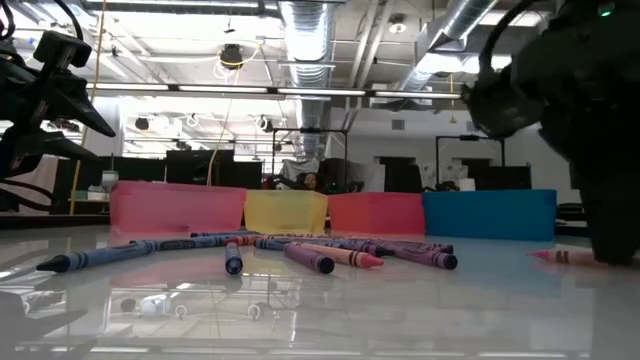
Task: Sort crayons
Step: Put the pink crayon into the blue bin
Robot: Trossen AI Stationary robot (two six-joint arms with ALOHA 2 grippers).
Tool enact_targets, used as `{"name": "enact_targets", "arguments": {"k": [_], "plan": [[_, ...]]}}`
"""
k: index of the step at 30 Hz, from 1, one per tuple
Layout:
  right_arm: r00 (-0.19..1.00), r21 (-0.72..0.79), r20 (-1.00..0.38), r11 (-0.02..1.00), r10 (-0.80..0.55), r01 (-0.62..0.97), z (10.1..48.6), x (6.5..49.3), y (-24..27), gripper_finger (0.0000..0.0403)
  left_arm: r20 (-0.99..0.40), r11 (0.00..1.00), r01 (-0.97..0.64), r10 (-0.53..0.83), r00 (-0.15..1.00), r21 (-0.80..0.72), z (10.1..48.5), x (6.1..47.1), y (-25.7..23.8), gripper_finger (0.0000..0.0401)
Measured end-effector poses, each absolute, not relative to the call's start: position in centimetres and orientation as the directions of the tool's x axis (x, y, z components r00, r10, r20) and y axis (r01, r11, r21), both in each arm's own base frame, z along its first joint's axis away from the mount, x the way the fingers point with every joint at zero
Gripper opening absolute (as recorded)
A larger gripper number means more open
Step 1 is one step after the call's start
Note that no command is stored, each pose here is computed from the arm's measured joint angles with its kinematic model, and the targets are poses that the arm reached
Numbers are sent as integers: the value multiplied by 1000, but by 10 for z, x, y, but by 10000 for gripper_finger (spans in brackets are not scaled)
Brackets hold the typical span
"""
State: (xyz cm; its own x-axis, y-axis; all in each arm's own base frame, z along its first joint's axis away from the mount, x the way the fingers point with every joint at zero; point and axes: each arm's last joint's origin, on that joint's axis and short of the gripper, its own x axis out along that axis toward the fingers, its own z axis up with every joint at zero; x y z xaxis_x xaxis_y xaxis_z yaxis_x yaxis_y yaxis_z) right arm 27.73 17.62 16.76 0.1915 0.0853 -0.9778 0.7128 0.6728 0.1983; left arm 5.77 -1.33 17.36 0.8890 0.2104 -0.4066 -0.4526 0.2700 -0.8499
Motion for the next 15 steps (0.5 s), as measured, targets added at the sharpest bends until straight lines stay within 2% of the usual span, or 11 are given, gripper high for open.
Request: {"name": "enact_targets", "arguments": {"k": [9,15], "plan": [[123,163,-987,669,107,725,150,281,180,65,-406,262,-451,210,889,-853,174,58,-13,165],[132,160,-987,660,91,734,168,273,172,65,-406,261,-451,209,889,-853,174,58,-13,165]]}}
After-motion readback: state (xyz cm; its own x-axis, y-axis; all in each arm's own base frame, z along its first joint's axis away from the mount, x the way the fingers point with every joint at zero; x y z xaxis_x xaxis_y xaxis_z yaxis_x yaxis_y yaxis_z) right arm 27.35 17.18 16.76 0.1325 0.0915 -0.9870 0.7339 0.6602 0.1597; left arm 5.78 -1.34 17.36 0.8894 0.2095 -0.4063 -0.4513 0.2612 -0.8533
